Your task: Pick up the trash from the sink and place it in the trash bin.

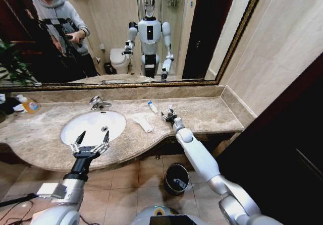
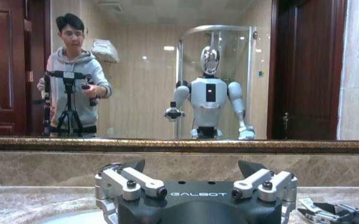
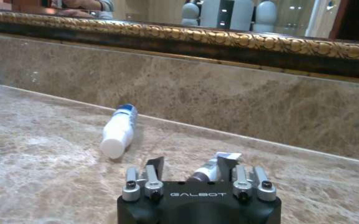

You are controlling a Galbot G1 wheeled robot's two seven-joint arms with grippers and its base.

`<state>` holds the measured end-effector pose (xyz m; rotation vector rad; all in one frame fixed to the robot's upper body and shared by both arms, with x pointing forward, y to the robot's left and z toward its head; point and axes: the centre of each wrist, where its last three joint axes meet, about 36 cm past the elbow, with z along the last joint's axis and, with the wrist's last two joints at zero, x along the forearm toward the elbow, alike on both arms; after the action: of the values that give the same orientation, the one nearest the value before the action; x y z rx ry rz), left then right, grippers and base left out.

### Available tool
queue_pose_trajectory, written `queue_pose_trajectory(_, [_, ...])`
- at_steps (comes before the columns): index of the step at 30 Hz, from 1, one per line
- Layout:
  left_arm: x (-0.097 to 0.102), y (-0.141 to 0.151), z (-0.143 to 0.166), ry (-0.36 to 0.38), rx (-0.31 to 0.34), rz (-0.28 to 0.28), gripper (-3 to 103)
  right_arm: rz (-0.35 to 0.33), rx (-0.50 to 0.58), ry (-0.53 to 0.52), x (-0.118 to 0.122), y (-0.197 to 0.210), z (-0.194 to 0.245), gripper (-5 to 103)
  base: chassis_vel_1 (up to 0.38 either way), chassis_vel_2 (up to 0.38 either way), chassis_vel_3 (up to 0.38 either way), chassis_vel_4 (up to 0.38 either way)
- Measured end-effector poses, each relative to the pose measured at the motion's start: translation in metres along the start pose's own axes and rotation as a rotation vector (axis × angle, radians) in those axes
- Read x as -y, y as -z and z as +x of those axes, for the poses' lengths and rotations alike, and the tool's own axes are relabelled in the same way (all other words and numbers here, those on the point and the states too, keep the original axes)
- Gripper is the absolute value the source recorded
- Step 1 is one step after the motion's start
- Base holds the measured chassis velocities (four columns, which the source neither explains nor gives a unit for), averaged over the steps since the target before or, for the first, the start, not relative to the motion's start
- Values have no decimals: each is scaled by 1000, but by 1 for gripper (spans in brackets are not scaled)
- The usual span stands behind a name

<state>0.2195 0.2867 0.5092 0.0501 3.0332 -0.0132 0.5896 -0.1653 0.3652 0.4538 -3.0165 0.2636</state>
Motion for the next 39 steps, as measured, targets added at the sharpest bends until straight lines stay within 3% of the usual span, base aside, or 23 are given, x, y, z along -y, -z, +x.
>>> queue_pose_trajectory(1, [0,0,0,0,0,0,100,0,-1,-2,1,0,0,59,0,0,0,0])
queue_pose_trajectory(2, [0,0,0,0,0,0,100,0,-3,-5,2,-2,1,48,0,0,0,0])
queue_pose_trajectory(4, [0,0,0,0,0,0,100,0,-5,-6,3,-2,2,48,0,0,0,0])
queue_pose_trajectory(7, [0,0,0,0,0,0,100,0,-10,-8,6,-4,3,32,0,0,0,0])
queue_pose_trajectory(12, [0,0,0,0,0,0,100,3,-15,-10,8,-6,6,19,0,0,0,0])
queue_pose_trajectory(29, [0,0,0,0,0,0,100,-13,37,-17,36,7,41,19,0,0,0,0])
queue_pose_trajectory(39, [0,0,0,0,0,0,100,-21,77,-16,56,14,117,19,0,0,0,0])
